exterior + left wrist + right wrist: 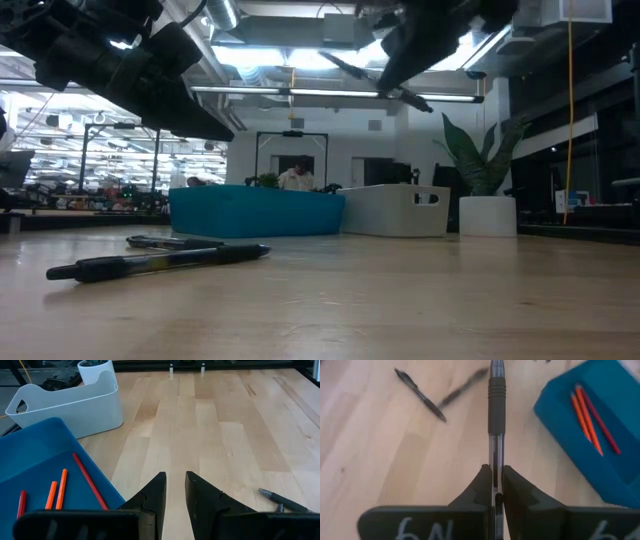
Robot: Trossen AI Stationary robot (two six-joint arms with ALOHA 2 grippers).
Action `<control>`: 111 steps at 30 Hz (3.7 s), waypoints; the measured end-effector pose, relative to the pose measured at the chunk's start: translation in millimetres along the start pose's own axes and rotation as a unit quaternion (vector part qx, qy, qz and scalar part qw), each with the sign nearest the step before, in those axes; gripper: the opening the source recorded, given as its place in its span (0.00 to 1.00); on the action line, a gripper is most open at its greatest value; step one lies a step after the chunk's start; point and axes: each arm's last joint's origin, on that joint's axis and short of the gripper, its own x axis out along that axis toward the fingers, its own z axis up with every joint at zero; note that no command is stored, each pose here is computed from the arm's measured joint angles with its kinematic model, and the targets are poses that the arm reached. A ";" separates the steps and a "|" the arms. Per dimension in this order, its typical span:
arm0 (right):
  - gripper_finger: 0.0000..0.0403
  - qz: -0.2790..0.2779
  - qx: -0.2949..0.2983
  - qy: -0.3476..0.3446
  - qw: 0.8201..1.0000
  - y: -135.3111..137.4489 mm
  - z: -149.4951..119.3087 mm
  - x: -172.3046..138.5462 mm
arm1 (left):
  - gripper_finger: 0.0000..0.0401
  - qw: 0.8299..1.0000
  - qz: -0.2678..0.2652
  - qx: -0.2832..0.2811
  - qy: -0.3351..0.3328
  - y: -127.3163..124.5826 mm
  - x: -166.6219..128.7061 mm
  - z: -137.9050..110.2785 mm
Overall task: Sort pens & pencils
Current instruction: Put the black pen into the gray bin
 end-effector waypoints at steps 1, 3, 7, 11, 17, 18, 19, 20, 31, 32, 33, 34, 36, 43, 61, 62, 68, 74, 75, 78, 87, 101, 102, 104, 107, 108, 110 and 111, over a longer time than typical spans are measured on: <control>0.06 -0.002 0.001 -0.015 1.000 0.9 -4.9 -4.5 | 0.17 1.000 0.000 0.000 0.000 0.0 0.0 0.0; 0.06 -0.008 0.004 -0.048 0.999 2.1 -14.0 -13.6 | 0.17 1.000 0.000 0.000 0.000 0.0 0.0 0.1; 0.06 -0.020 0.009 -0.094 0.995 3.5 -36.3 -25.7 | 0.17 1.000 0.000 0.000 0.000 0.1 0.0 0.1; 0.06 -0.043 0.021 -0.150 0.988 -0.2 -59.9 -32.8 | 0.17 1.000 0.000 -0.001 -0.003 0.2 0.0 0.5; 0.06 -0.063 0.039 -0.209 0.975 -4.2 -99.1 -28.7 | 0.17 1.000 0.001 -0.001 -0.003 0.2 0.0 0.6; 0.06 -0.062 0.041 -0.219 0.973 -4.4 -104.9 -27.5 | 0.17 1.000 0.001 -0.001 -0.003 0.2 0.0 0.7; 0.06 -0.061 0.042 -0.229 0.971 -4.8 -109.9 -26.8 | 0.17 1.000 0.001 -0.001 -0.004 0.2 0.0 0.9; 0.06 -0.060 0.043 -0.238 0.968 -5.2 -114.8 -26.0 | 0.17 1.000 0.001 -0.001 -0.004 0.2 0.0 0.9; 0.06 -0.092 0.057 -0.293 0.950 -18.3 -144.7 -20.1 | 0.17 0.999 0.026 0.009 -0.037 1.6 -0.3 7.4; 0.06 -0.099 0.058 -0.297 0.948 -20.4 -145.3 -20.5 | 0.17 0.998 0.033 0.012 -0.043 2.1 -0.4 8.4; 0.06 -0.107 0.055 -0.304 0.945 -22.6 -145.6 -21.5 | 0.17 0.998 0.041 0.015 -0.047 2.5 -0.5 9.2; 0.06 -0.116 0.050 -0.310 0.942 -24.9 -145.6 -22.5 | 0.17 0.997 0.052 0.017 -0.051 3.1 -0.7 10.2; 0.06 -0.129 0.056 -0.313 0.939 -30.0 -147.2 -23.8 | 0.17 0.995 0.079 0.022 -0.056 4.7 -1.0 11.3; 0.06 -0.187 0.084 -0.307 0.929 -47.9 -153.8 -26.8 | 0.17 0.982 0.178 0.017 -0.055 10.6 -2.5 11.8; 0.06 -0.230 0.128 -0.255 0.931 -102.7 -153.4 3.9 | 0.17 0.984 0.167 0.003 -0.054 27.7 -0.2 11.9; 0.06 -0.231 0.132 -0.249 0.931 -107.4 -152.6 5.5 | 0.17 0.984 0.168 0.003 -0.054 28.3 -0.2 11.8; 0.06 -0.233 0.181 -0.196 0.935 -133.2 -155.3 14.2 | 0.17 0.984 0.172 0.007 -0.052 30.0 -0.1 11.6; 0.06 -0.190 0.224 -0.129 0.947 -154.5 -152.2 15.3 | 0.17 0.984 0.172 0.015 -0.050 30.0 -0.1 11.5; 0.06 -0.184 0.230 -0.116 0.948 -157.9 -151.0 14.8 | 0.17 0.984 0.171 0.015 -0.050 30.0 0.0 11.5; 0.06 -0.173 0.248 -0.078 0.950 -167.7 -147.9 14.0 | 0.17 0.985 0.163 0.017 -0.045 29.5 0.2 10.5; 0.06 -0.135 0.282 -0.006 0.950 -182.7 -157.5 29.3 | 0.17 0.990 0.132 0.018 -0.046 27.8 0.7 10.4; 0.06 -0.116 0.285 0.033 0.951 -183.1 -170.9 48.7 | 0.17 0.990 0.129 0.018 -0.046 27.6 0.8 10.3; 0.06 -0.117 0.285 0.033 0.951 -183.2 -170.9 48.7 | 0.17 0.990 0.129 0.018 -0.046 27.6 0.8 10.3; 0.06 -0.118 0.286 0.033 0.950 -183.6 -171.4 48.5 | 0.17 0.990 0.129 0.018 -0.046 27.6 0.8 10.3; 0.06 -0.116 0.291 0.036 0.949 -184.5 -173.4 47.5 | 0.17 0.990 0.129 0.018 -0.045 27.6 0.8 10.1; 0.06 -0.111 0.293 0.035 0.949 -184.5 -174.1 47.3 | 0.17 0.990 0.129 0.018 -0.045 27.6 0.8 10.2; 0.06 -0.109 0.296 0.034 0.948 -184.7 -174.4 47.1 | 0.17 0.990 0.129 0.018 -0.044 27.6 0.8 9.9; 0.06 -0.108 0.296 0.034 0.948 -184.6 -174.4 47.1 | 0.17 0.991 0.129 0.018 -0.043 27.6 0.9 9.7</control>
